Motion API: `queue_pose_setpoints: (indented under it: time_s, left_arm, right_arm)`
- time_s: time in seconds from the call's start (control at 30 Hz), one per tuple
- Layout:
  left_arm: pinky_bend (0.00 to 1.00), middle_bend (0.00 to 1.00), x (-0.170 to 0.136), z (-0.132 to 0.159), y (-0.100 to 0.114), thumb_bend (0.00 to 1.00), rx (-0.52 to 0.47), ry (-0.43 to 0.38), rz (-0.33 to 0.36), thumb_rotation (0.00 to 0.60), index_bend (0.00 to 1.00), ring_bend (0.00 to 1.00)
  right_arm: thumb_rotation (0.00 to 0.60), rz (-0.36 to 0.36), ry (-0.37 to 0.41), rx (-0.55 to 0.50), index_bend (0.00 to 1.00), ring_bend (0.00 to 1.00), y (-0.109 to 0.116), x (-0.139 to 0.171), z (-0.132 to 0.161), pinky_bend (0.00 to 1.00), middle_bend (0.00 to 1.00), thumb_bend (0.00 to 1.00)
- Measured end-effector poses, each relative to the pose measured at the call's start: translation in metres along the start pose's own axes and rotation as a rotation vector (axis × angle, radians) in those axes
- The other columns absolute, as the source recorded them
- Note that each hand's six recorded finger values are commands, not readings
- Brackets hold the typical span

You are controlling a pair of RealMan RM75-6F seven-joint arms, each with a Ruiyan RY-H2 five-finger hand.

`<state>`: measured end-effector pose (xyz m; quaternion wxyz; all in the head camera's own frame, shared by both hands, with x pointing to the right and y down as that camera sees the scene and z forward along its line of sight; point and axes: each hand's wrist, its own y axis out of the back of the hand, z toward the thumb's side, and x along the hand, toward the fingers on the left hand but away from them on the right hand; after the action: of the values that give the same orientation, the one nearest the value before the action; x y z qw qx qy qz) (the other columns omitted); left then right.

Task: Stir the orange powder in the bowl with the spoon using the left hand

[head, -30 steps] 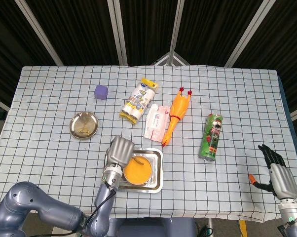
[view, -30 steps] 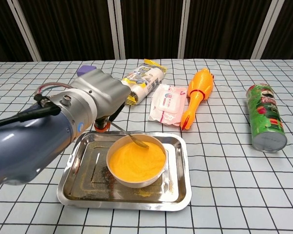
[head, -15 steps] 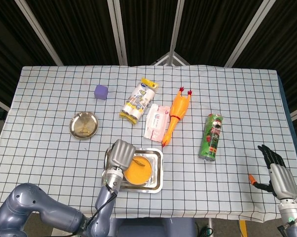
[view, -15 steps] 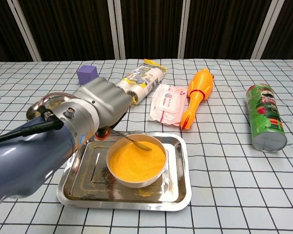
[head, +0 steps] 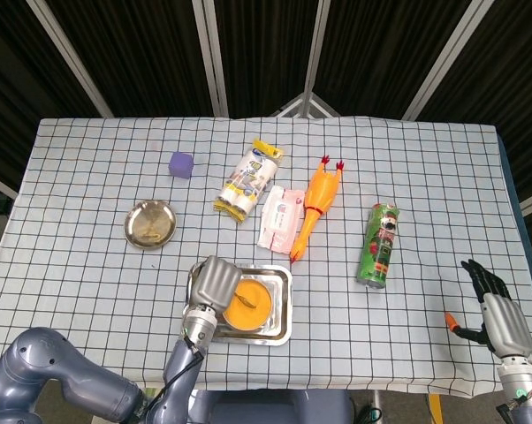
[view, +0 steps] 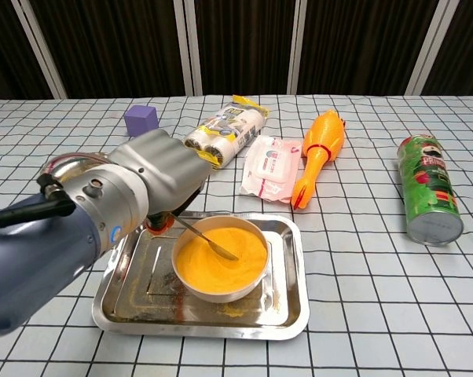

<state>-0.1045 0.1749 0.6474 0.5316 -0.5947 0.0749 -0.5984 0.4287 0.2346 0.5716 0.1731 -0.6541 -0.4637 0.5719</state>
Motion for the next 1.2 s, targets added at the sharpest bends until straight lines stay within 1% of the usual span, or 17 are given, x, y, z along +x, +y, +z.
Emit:
queue_pose_setpoints:
  time_s: [0.37,0.6,0.77,1.2]
  left_arm:
    - [0.99,1.00,-0.009,-0.008,0.002,0.80,-0.005,-0.003,0.003,0.600,0.81,1.00]
    - [0.99,1.00,-0.013,-0.010,0.003,0.80,-0.044,0.000,-0.039,0.600,0.81,1.00]
    - [0.99,1.00,-0.012,-0.011,0.003,0.80,-0.022,0.008,-0.064,0.600,0.81,1.00]
    - [0.99,1.00,-0.008,-0.002,0.003,0.80,0.035,0.006,-0.123,0.600,0.81,1.00]
  right_arm:
    - [0.600,-0.003,0.000,-0.003,0.00,0.00,0.000,0.000,0.001,0.00,0.00,0.37]
    - [0.600,-0.001,-0.002,-0.003,0.00,0.00,0.000,0.000,0.000,0.00,0.00,0.37]
    - [0.600,0.000,-0.003,-0.004,0.00,0.00,0.000,0.000,0.000,0.00,0.00,0.37]
    - [0.600,0.002,-0.006,-0.009,0.00,0.00,0.000,-0.001,-0.001,0.00,0.00,0.37]
